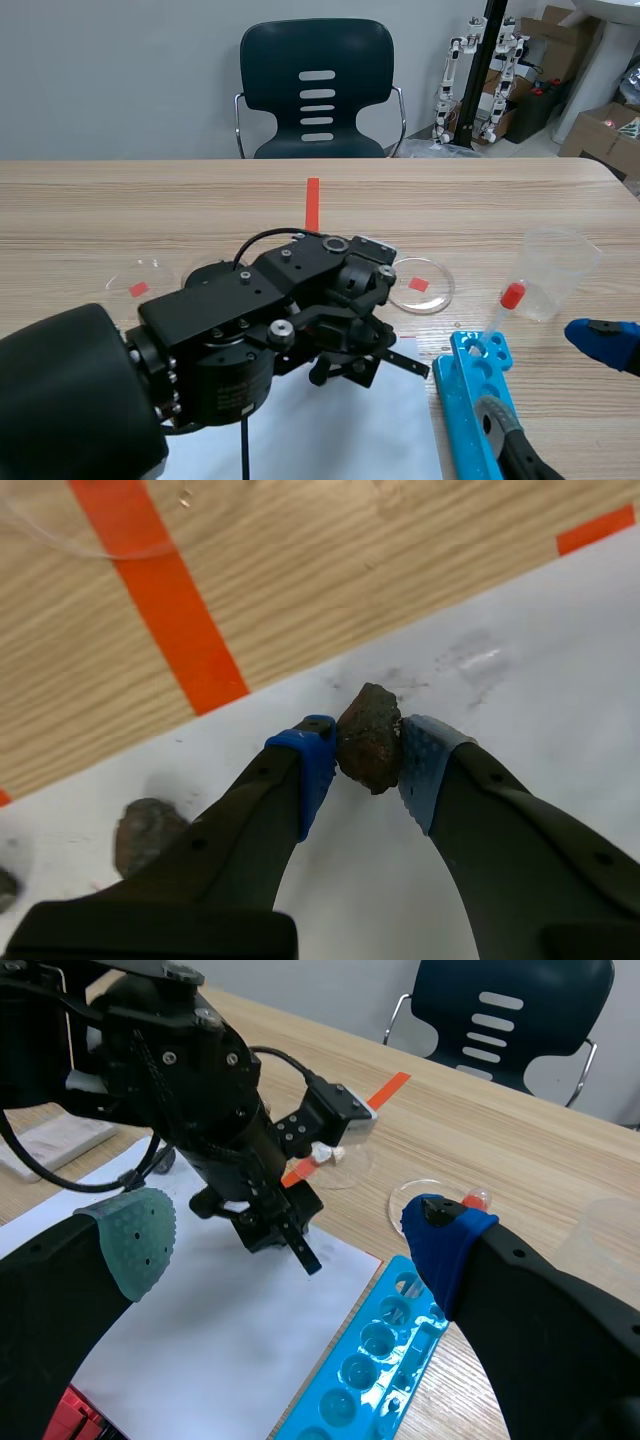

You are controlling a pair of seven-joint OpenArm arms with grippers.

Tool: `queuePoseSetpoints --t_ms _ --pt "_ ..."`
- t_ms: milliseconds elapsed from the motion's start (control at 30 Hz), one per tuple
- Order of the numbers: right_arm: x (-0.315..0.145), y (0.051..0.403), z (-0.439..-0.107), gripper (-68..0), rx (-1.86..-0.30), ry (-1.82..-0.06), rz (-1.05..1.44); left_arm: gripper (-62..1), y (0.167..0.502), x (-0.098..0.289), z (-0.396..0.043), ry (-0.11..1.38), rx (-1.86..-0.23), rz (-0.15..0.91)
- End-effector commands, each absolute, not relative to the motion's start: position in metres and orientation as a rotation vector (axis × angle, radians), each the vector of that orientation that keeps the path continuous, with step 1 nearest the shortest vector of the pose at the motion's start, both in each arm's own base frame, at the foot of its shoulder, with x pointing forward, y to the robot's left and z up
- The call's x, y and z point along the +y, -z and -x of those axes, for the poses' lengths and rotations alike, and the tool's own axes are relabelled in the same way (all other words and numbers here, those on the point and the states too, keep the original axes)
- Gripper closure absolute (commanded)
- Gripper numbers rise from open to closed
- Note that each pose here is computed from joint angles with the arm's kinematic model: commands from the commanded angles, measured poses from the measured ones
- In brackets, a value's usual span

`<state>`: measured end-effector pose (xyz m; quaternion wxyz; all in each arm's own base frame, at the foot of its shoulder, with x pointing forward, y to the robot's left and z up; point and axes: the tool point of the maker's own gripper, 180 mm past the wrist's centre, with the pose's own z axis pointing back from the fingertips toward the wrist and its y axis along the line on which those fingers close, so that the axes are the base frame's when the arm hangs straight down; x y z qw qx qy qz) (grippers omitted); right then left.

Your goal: Pick up the right mineral with the left hand

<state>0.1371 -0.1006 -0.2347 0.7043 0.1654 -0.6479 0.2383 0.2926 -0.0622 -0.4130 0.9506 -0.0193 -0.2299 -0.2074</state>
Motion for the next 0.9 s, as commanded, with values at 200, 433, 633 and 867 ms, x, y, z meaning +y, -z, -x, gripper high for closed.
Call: queuePoseSetpoints --t_ms 200,433,633,867 --pt "-0.103 0.227 -0.142 -47.5 -1.479 -0.531 -0.359 -14.5 0.360 -0.049 -0.324 0.433 -0.742 0.087" --pt "-0.103 0.227 -0.142 -47.5 -1.479 -0.531 -0.359 -14.5 0.322 -0.024 -0.323 0.441 -1.026 0.134" --pt "-0.103 0.227 -0.142 -47.5 -1.479 -0.531 -0.359 -14.5 0.304 0.028 -0.318 0.398 -1.130 0.083" --pt "-0.103 0.227 -0.142 -47.5 -1.479 -0.531 -0.359 -14.5 0.283 0.077 -0.304 0.441 -1.227 0.061"
